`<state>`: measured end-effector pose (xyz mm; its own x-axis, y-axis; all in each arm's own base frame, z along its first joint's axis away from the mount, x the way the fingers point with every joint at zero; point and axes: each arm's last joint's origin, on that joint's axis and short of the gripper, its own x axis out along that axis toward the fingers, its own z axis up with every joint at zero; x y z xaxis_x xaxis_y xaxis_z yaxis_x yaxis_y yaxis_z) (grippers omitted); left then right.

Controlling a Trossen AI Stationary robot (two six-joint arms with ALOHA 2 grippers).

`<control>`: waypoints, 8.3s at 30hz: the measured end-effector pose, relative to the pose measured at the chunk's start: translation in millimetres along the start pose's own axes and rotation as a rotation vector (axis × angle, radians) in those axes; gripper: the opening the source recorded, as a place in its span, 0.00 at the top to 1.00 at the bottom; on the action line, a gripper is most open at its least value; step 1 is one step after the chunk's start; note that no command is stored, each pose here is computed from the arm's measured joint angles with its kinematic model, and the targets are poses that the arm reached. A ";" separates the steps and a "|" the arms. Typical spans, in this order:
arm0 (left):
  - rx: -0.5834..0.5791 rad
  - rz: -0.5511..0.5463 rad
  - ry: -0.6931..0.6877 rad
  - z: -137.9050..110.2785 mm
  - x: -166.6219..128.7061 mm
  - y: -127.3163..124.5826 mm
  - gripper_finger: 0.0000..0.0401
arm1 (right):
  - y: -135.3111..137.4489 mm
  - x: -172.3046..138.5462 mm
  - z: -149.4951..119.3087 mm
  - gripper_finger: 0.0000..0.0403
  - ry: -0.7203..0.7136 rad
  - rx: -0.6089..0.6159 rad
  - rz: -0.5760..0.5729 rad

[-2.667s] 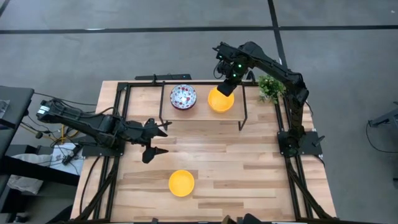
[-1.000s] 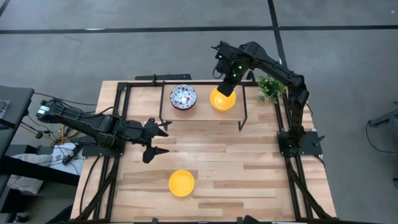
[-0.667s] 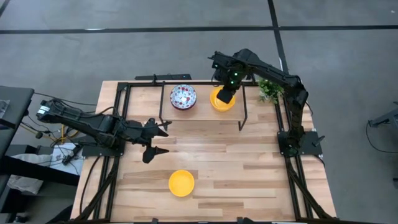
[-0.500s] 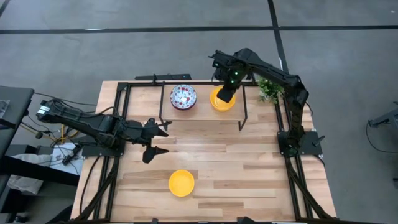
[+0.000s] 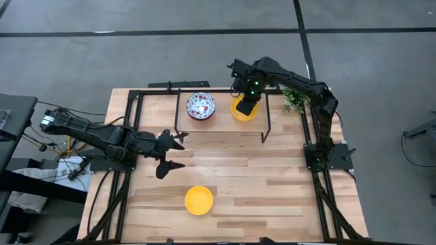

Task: Pick & Place Mini bowls
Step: Stack the top yellow bowl on the yellow bowl on the shelf, then stack the yellow bowl on the yellow bowl on the shelf

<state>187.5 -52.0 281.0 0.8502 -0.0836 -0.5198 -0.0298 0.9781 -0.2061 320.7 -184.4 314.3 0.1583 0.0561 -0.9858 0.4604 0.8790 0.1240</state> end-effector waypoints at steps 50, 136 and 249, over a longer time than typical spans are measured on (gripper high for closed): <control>-0.004 -0.352 0.152 -6.4 -2.5 -11.6 0.11 | 201.0 -70.8 -67.0 1.00 -0.240 -0.420 0.267; -0.056 -0.331 0.401 -133.0 -30.6 -53.9 0.11 | 339.8 188.3 -35.5 0.98 0.023 0.040 0.208; 0.025 -0.182 -0.455 -110.0 -39.5 54.5 0.11 | -35.9 -55.2 -12.5 1.00 -0.115 0.089 0.030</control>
<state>94.5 -16.3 199.1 0.9840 -0.1675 -0.0608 0.1488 0.9600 -0.2372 284.5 -213.1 362.8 0.2701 0.0222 -0.9626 0.5285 0.8322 0.1675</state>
